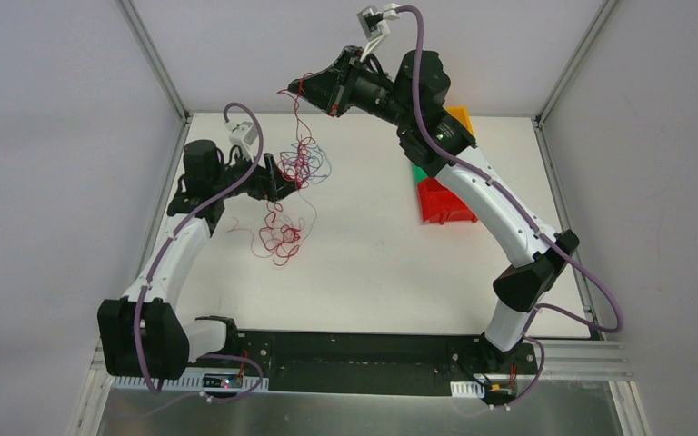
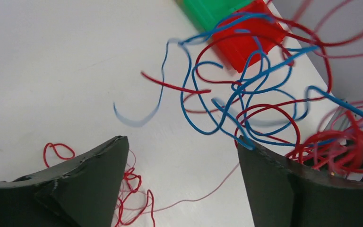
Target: Untangle the cables
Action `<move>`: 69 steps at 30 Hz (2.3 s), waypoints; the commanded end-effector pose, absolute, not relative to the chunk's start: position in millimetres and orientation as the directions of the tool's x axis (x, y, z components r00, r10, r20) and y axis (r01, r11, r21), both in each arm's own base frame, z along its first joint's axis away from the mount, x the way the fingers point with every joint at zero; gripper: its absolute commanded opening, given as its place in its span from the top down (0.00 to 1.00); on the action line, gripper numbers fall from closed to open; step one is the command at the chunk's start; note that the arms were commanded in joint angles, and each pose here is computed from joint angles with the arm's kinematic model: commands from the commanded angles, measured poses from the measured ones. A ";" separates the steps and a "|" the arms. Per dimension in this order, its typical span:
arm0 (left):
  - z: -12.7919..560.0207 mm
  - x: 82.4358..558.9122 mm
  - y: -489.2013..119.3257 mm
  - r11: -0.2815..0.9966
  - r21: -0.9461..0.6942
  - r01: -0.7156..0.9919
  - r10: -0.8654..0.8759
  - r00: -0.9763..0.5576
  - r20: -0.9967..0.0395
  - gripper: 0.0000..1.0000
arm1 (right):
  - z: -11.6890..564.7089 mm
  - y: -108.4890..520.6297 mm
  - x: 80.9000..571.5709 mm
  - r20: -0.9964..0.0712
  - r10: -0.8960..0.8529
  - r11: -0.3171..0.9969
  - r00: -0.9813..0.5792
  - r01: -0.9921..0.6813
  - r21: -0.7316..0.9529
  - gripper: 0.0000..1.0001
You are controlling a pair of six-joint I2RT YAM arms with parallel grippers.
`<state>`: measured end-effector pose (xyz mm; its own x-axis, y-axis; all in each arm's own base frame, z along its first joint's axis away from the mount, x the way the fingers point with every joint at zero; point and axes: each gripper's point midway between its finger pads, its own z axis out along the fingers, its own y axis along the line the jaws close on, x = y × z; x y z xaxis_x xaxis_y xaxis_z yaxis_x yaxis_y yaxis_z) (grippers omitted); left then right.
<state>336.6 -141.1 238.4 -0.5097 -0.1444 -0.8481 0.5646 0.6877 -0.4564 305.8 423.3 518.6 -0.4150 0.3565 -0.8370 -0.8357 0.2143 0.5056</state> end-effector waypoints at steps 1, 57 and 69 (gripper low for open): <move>297.1 290.5 -129.9 0.696 -0.278 0.662 -0.056 -0.336 -0.940 0.06 | 535.0 412.2 302.7 -0.831 0.396 0.206 -0.391 -0.844 0.496 1.00; 107.4 298.0 -22.7 0.871 -0.174 0.460 0.161 -0.601 -0.783 0.74 | 703.5 293.6 318.8 -0.612 0.770 0.193 -0.181 -0.848 0.494 1.00; 73.7 286.3 55.3 0.927 -0.094 0.362 0.204 -0.699 -0.685 1.00 | 706.9 243.8 338.1 -0.597 0.794 0.270 -0.116 -0.813 0.516 1.00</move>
<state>317.6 15.8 115.6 -0.5453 0.1628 -0.8223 0.4497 0.8846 -0.1231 393.6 315.8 591.3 -0.3647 0.6113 -0.7024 -0.6826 0.3375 0.6481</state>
